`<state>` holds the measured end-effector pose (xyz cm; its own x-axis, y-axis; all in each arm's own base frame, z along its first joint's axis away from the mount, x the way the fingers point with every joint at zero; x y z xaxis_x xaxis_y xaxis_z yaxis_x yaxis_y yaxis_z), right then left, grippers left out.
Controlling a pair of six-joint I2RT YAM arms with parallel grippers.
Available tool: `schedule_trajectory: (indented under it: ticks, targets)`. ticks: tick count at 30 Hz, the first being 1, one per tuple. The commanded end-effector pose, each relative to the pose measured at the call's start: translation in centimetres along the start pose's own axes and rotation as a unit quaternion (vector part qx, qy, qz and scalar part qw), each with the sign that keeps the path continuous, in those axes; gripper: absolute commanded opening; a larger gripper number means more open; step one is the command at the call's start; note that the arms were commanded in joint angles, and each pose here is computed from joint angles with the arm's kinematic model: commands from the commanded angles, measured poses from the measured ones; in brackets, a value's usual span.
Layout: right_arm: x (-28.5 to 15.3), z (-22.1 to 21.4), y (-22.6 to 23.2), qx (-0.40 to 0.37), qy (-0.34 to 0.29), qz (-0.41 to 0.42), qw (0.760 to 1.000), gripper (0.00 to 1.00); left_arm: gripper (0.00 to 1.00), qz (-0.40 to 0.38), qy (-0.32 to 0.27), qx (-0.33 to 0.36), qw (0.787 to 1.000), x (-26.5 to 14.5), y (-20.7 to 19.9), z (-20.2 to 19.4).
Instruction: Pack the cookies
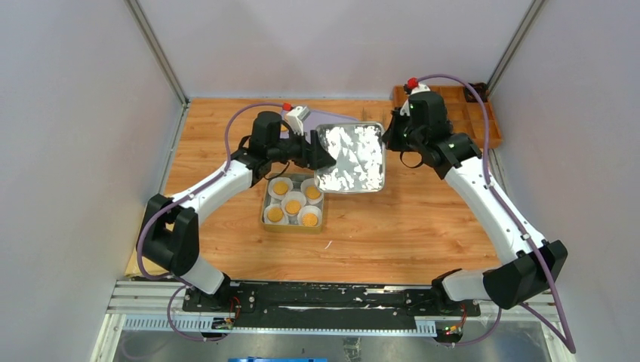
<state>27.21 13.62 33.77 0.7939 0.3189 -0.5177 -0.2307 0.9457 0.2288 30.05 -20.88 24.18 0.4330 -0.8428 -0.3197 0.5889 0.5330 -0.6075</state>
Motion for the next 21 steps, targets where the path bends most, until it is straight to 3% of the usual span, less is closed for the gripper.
schedule_trajectory:
  ticks: [1,8,11,12,15,17,18,21]
  targets:
    - [-1.9,2.3,1.4,-0.004,-0.036,0.038,0.999,0.00,0.71,-0.021,0.010,0.026,0.999,-0.4,-1.3,-0.4]
    - [-1.5,2.1,1.7,0.000,-0.020,0.054,0.998,0.00,0.69,-0.002,0.019,0.022,1.000,-0.3,-0.7,-0.8]
    - [-0.6,1.3,1.7,-0.003,-0.003,0.059,0.998,0.00,0.55,0.006,-0.001,0.019,1.000,-0.2,-1.2,0.4]
    - [-0.4,1.0,1.6,-0.009,-0.002,0.060,0.998,0.05,0.49,0.002,-0.009,0.022,1.000,-0.3,-1.6,1.2]
    - [0.1,0.5,1.3,-0.050,-0.006,0.041,0.998,0.39,0.27,-0.005,-0.024,0.022,0.999,-0.6,-3.0,3.2]
    - [0.2,0.4,0.9,-0.084,-0.012,0.007,0.996,0.51,0.07,0.006,-0.024,0.016,1.000,-0.8,-3.7,4.5]
    - [0.1,0.4,0.7,-0.097,-0.015,-0.006,0.995,0.55,0.00,0.016,-0.024,0.013,0.999,-0.9,-3.9,5.1]
    - [-0.4,0.8,0.5,-0.128,-0.031,-0.022,0.991,0.57,0.00,0.033,-0.019,0.012,0.999,-1.1,-4.5,6.5]
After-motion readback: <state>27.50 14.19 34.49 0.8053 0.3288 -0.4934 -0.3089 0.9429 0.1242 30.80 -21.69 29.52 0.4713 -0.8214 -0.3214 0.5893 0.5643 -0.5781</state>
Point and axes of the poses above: each gripper's point midway between its finger pads, its own x axis out along the fingers, its own y axis along the line the jaws close on, z = x × y, the point moved 10 cm from there along -x, back along the fingers, and after that the axes turned 4 degrees about -x, right-handed, at the moved point
